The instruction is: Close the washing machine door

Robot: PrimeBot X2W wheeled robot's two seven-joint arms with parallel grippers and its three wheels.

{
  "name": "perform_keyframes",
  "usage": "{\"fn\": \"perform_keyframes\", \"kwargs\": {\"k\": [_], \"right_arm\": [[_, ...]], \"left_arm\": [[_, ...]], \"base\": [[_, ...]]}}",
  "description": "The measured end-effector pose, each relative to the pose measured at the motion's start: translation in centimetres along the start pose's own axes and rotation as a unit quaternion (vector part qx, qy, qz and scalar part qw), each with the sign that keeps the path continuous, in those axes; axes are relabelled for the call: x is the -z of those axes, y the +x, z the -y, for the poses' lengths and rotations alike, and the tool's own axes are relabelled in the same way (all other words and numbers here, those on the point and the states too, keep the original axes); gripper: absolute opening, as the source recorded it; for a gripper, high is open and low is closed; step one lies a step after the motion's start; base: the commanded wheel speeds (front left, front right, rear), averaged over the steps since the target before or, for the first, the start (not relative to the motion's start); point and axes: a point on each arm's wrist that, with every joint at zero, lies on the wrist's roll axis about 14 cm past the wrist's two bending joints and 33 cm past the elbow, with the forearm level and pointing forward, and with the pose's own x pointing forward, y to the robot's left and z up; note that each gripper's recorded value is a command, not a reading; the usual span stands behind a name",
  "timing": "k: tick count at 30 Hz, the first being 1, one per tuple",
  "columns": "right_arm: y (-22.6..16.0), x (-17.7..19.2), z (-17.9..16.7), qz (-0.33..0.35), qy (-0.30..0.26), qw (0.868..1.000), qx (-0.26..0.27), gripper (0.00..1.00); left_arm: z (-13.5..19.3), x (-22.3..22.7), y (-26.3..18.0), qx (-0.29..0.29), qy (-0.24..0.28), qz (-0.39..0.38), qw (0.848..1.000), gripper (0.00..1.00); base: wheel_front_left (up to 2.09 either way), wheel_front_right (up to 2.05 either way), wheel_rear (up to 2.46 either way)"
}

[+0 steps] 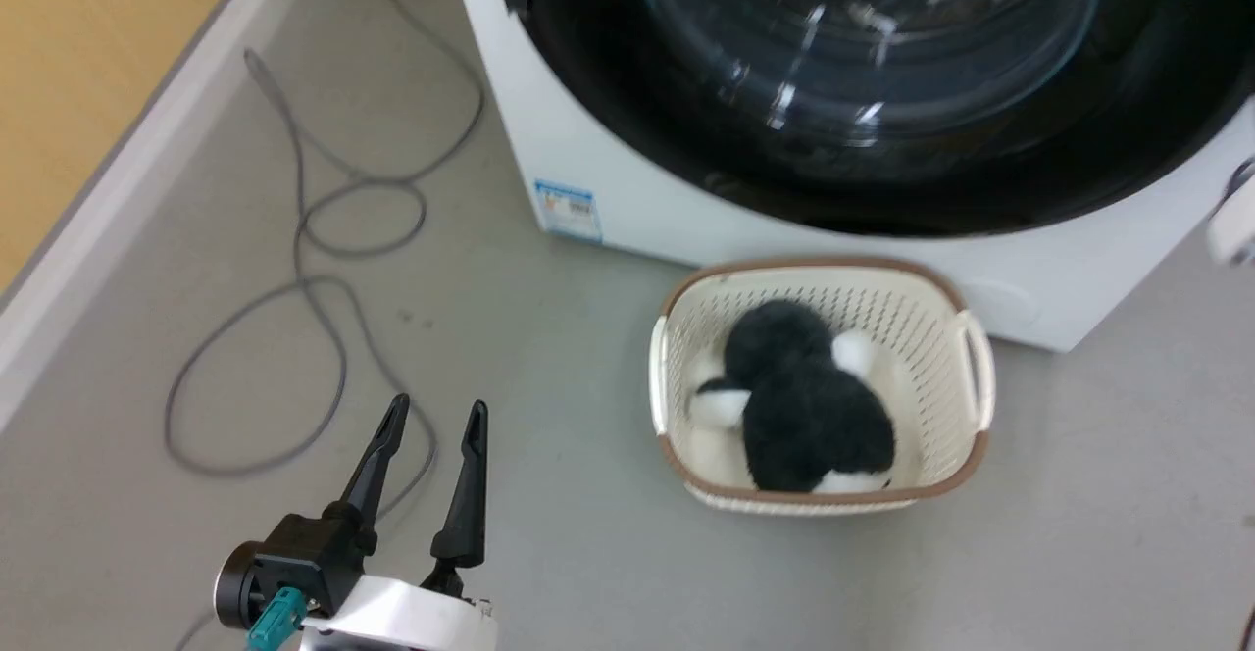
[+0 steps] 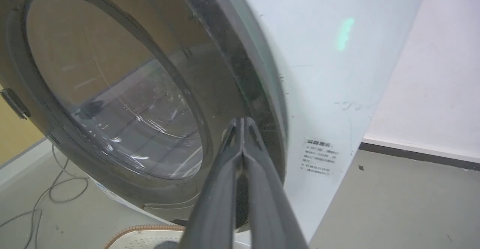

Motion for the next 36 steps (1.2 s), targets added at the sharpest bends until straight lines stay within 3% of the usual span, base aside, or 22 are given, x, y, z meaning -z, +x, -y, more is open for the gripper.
{"fn": "perform_keyframes", "kwargs": {"k": [6, 11, 20, 34, 35, 36], "right_arm": [[-4.8, -0.1, -1.9, 0.012, -0.004, 1.000, -0.027, 0.00], [-9.2, -2.8, -2.5, 0.062, -0.001, 0.997, -0.039, 0.00], [-18.0, -5.9, -0.7, 0.144, 0.001, 0.990, -0.004, 0.00], [-27.7, -0.1, -2.4, 0.089, 0.045, 0.992, 0.076, 0.00], [-28.0, 0.3, -2.5, 0.085, 0.046, 0.992, 0.078, 0.44], [-28.3, 0.6, -2.5, 0.080, 0.045, 0.992, 0.081, 1.00]], "left_arm": [[0.3, -1.7, -1.1, 0.006, -0.009, 0.028, 1.000, 1.00], [0.6, -2.9, -2.1, 0.013, -0.015, 0.051, 0.999, 1.00], [1.5, -4.2, -2.8, 0.024, -0.017, 0.076, 0.997, 1.00], [3.2, -2.4, -3.0, 0.054, 0.001, 0.041, 0.998, 1.00], [3.2, -2.1, -3.1, 0.056, 0.004, 0.036, 0.998, 1.00], [3.2, -1.9, -3.1, 0.057, 0.009, 0.031, 0.998, 1.00]], "base": [[0.00, 0.00, 0.00], [0.00, 0.00, 0.00], [0.00, 0.00, 0.00], [0.00, 0.00, 0.00], [0.00, 0.00, 0.00], [0.00, 0.00, 0.00]]}}
